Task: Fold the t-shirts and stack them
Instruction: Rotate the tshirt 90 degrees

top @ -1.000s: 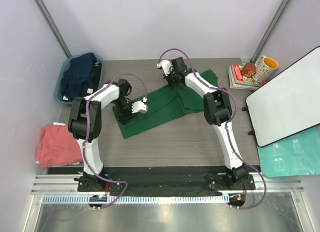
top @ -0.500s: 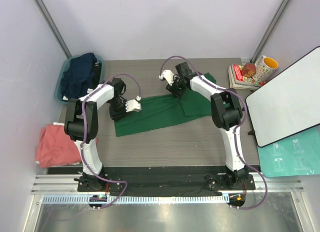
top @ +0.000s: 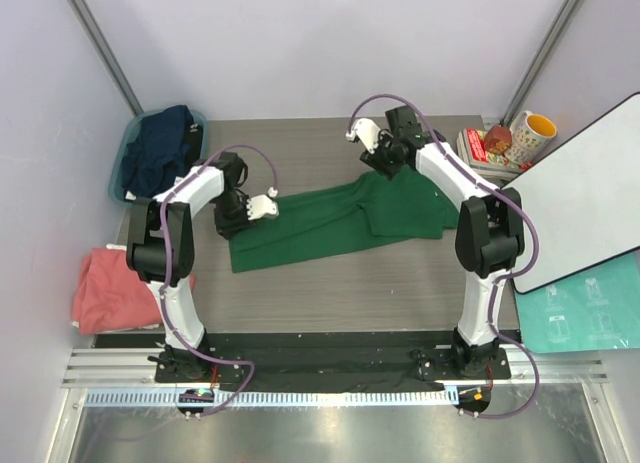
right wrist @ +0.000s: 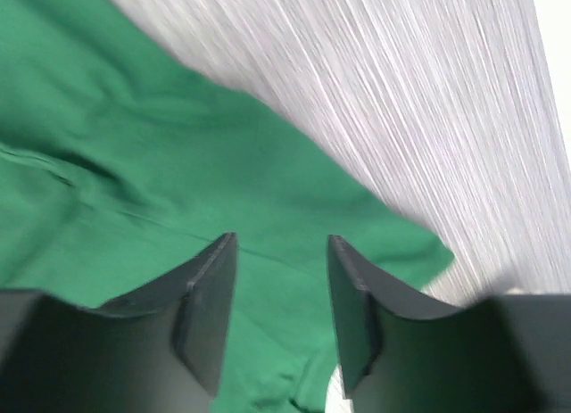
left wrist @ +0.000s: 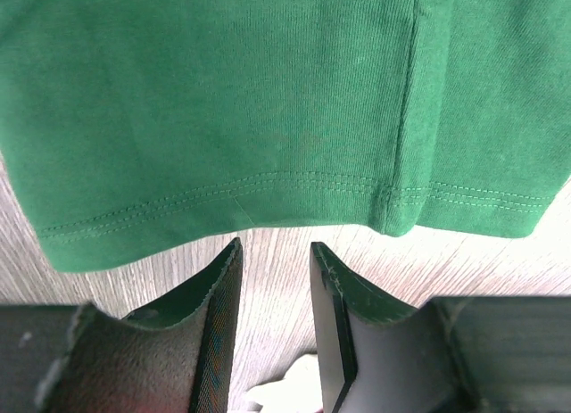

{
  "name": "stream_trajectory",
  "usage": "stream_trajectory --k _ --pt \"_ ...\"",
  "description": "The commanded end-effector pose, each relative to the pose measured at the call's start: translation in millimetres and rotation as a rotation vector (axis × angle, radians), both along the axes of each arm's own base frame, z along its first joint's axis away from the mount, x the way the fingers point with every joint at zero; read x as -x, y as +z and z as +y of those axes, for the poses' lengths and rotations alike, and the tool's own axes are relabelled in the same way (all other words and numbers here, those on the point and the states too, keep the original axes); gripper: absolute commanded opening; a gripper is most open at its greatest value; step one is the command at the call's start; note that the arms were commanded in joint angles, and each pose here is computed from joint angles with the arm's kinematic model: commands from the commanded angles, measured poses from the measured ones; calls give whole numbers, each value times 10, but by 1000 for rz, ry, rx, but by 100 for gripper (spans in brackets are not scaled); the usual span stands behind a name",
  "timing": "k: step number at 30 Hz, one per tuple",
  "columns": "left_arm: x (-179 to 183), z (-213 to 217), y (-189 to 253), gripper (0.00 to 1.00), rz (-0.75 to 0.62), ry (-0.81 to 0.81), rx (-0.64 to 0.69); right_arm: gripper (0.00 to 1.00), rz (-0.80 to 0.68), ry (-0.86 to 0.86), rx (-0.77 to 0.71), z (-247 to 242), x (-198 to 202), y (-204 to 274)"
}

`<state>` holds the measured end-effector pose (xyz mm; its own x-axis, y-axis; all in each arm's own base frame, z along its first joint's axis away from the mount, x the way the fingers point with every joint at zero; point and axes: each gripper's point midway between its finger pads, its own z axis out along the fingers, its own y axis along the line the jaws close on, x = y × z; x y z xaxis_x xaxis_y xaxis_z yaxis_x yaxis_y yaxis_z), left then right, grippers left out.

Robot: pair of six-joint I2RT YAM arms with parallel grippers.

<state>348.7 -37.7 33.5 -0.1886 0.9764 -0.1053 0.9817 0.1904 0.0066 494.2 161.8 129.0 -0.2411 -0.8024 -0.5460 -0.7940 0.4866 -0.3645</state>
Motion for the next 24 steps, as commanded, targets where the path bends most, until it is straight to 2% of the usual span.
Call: stream_trajectory --k 1,6,9,16,20,24 --pt "-136 -39 238 37 -80 -4 19 46 9 -93 85 -324 10 -102" --pt "-285 -142 261 37 -122 9 57 31 91 -139 130 -593 115 -370" --pt "-392 -194 307 37 -152 15 77 28 118 -160 148 -730 167 -410" --pt "-469 -405 266 37 -121 8 158 26 195 -185 185 -913 316 -565" --pt "-389 -488 -24 37 -52 -16 134 26 212 -215 235 -1030 337 -652" --pt "-427 -429 -244 36 -52 -29 63 26 219 -251 241 -1143 288 -685"
